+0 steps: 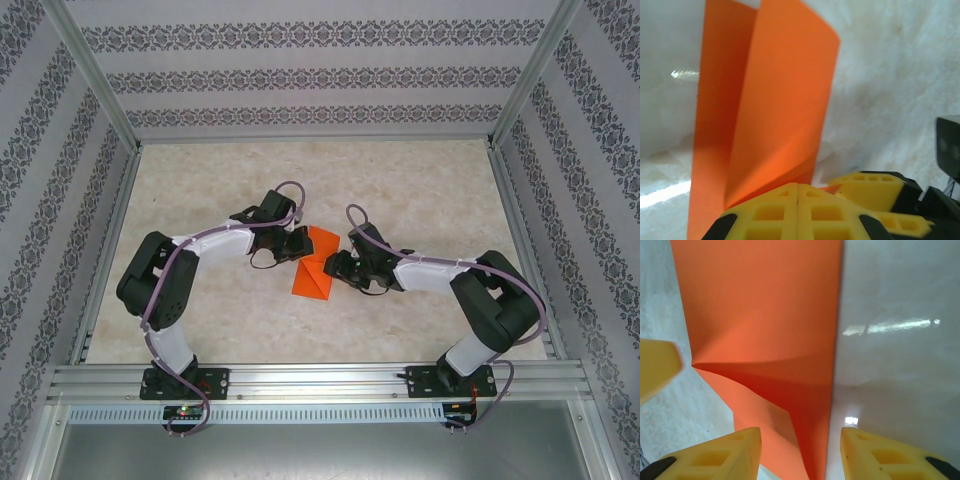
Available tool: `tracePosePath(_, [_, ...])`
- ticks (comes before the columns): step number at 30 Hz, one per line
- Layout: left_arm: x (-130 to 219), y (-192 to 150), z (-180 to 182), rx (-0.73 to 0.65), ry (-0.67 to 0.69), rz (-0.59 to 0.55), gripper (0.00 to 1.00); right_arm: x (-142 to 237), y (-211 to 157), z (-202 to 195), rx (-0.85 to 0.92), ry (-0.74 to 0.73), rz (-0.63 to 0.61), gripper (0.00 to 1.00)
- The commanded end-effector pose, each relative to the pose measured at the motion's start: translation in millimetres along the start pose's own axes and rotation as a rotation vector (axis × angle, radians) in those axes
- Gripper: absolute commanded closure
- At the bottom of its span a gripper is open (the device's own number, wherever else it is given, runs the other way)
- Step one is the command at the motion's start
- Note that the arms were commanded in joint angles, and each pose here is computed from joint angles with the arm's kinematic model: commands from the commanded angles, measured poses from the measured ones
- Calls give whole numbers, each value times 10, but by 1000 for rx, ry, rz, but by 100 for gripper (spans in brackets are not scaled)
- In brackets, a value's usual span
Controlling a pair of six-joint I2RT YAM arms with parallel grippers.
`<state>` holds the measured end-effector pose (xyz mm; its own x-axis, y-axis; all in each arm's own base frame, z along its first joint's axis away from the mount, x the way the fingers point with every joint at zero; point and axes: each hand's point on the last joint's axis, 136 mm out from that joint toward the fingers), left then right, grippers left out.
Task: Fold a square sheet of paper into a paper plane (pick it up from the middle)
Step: Fold the triangle a second time at the center of the table.
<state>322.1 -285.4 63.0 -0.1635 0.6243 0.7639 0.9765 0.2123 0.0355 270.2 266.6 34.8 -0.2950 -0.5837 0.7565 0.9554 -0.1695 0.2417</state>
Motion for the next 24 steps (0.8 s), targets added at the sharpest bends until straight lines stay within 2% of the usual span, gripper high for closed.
tracePosePath(1, [-79, -41, 111, -3, 38, 27, 95, -50, 90, 180, 18, 53, -15, 54])
tracePosePath(10, [-191, 41, 251, -22, 118, 35, 96, -107, 81, 109, 2, 19, 2, 54])
tracePosePath(24, [-282, 15, 358, -9, 135, 54, 96, -138, 70, 48, -24, -4, 2, 53])
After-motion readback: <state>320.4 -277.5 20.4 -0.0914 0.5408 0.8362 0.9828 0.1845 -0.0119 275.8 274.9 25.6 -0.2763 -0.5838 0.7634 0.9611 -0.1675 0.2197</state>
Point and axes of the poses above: each hand's point on the last joint's axis, 136 mm out from that joint toward the fingers, its own x axis back along the fingers, its own z axis along the line the jaws close on, y = z × x, and after that the axes turned 6 degrees about x, right-handed
